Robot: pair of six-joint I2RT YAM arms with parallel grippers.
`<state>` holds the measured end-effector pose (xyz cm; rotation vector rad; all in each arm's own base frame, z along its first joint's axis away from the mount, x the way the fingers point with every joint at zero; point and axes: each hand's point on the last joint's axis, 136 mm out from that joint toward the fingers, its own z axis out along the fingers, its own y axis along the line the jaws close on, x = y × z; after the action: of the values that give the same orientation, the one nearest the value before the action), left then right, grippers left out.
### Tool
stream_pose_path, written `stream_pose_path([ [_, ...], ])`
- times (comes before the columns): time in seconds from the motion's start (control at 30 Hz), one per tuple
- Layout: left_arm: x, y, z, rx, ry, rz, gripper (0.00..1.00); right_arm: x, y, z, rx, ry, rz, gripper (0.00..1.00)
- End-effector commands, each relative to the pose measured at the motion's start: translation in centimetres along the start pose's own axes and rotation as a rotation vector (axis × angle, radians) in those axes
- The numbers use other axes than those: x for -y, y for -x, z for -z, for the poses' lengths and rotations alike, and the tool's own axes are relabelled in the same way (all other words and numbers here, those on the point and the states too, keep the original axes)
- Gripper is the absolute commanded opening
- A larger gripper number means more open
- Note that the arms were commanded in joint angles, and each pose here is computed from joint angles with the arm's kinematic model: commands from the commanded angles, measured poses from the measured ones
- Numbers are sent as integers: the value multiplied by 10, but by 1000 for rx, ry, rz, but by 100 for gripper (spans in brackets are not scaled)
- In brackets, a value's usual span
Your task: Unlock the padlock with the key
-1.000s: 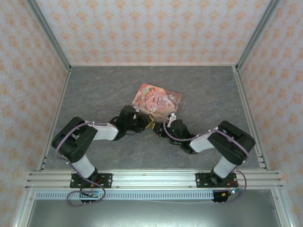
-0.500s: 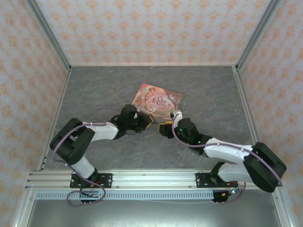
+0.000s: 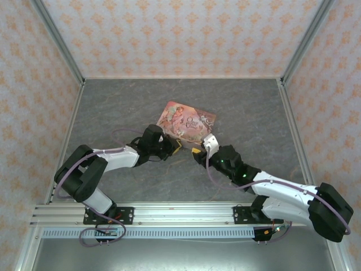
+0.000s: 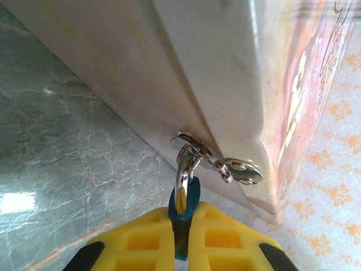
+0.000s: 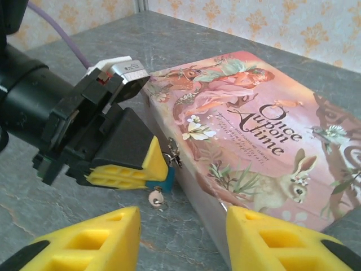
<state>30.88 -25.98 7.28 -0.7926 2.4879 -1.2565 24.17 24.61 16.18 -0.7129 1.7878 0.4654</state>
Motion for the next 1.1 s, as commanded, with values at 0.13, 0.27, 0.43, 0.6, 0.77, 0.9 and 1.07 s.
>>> stream_pose_path([
  [0.13,31,-1,10,9,-69,24,0,2,-14,-4,-67,-89,237,48],
  [0.27,37,-4,10,-9,-82,31,0,-11,-25,-9,-103,-138,364,48],
  [0.43,40,-6,12,-14,-82,28,0,-24,-39,-21,-127,-144,425,49],
  [0.6,42,-11,12,-30,-85,25,0,-34,-46,-36,-148,-175,522,49],
  [0.77,41,-12,15,-31,-80,24,0,-36,-45,-46,-141,-189,535,48],
  [0.9,42,-13,15,-38,-83,23,0,-38,-48,-50,-141,-189,531,48],
  [1.07,44,-15,15,-46,-84,17,0,-38,-46,-56,-106,-203,505,48],
])
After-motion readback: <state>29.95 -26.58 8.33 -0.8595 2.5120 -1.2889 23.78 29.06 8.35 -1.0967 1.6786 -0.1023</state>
